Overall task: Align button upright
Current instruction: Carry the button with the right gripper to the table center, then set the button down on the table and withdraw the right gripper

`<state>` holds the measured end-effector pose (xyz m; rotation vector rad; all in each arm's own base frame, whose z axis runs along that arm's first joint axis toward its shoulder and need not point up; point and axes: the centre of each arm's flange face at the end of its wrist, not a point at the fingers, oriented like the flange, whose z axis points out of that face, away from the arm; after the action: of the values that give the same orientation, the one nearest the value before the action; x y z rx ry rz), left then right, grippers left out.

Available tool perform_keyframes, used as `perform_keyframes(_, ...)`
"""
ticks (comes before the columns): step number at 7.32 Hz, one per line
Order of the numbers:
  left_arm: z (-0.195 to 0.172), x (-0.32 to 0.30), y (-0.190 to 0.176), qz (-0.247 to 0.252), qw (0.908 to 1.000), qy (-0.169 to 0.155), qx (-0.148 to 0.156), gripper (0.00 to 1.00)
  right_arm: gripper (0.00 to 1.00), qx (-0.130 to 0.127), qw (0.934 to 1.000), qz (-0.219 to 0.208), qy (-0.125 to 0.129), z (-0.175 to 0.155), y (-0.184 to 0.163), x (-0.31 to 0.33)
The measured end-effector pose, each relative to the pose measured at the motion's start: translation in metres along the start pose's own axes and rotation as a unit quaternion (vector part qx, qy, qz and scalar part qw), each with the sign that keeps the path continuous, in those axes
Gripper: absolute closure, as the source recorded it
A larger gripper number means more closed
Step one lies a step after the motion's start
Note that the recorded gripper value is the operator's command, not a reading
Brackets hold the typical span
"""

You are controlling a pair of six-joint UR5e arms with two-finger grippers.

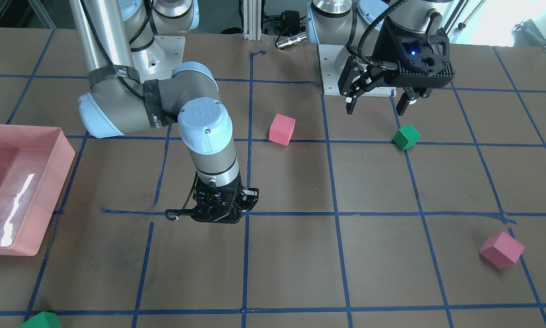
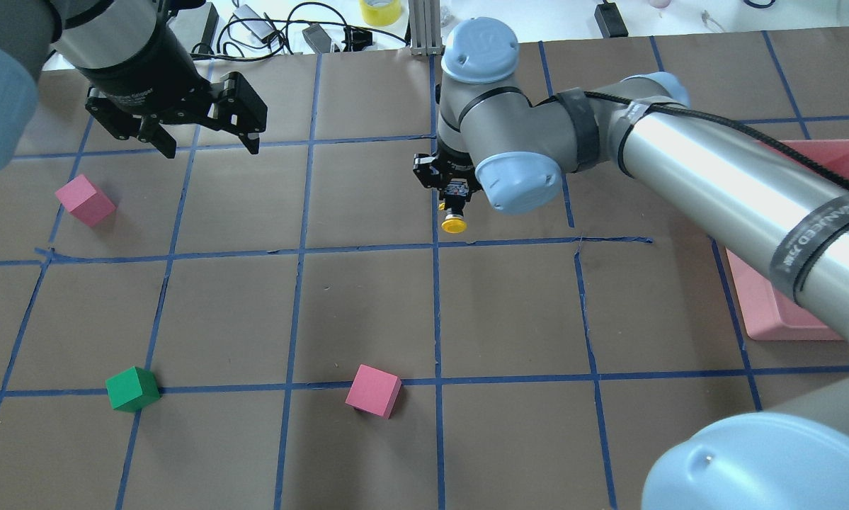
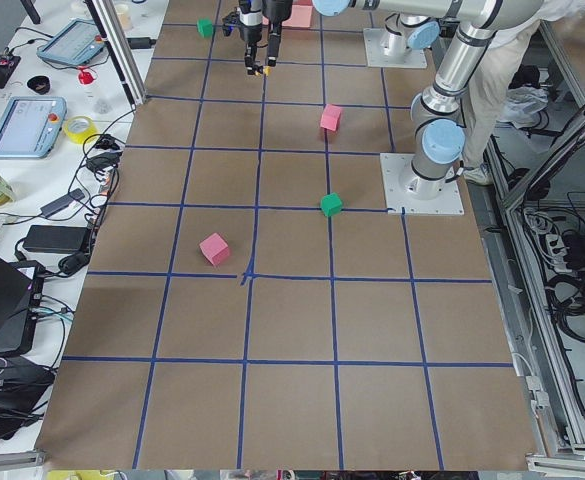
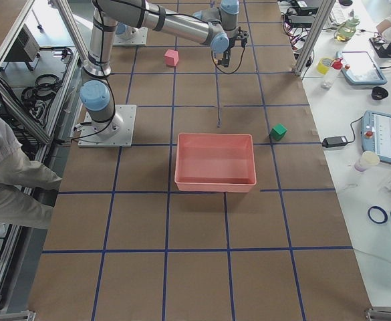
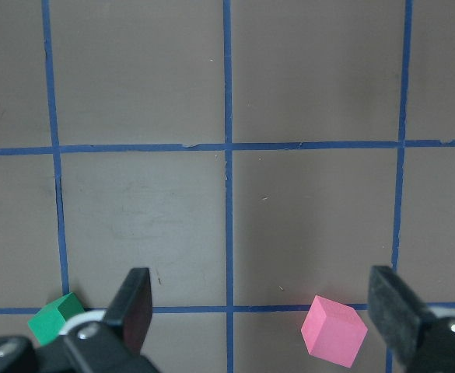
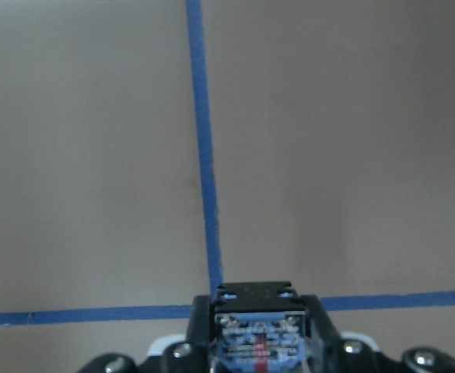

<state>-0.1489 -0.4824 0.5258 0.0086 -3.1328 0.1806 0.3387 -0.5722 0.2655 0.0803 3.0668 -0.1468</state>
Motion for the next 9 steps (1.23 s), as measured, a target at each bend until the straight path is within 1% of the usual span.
perform_keyframes(2,0.000,0.000,0.000,0.000,1.0000,0.000,0.000,0.00,1.00,0.007,0.9997,-0.022,0.008,0.041,0.016,-0.029)
perform_keyframes(4,0.001,0.000,0.000,0.000,1.0000,0.000,-0.001,0.00,1.00,0.008,0.9994,-0.032,0.009,0.070,0.032,-0.040)
perform_keyframes(6,0.001,0.000,0.000,0.000,1.0000,0.000,-0.001,0.00,1.00,0.007,0.9995,-0.030,0.011,0.080,0.036,-0.042)
perform_keyframes(9,0.005,0.001,0.002,0.001,1.0000,0.000,-0.005,0.00,1.00,0.009,0.9995,-0.029,0.010,0.080,0.036,-0.042)
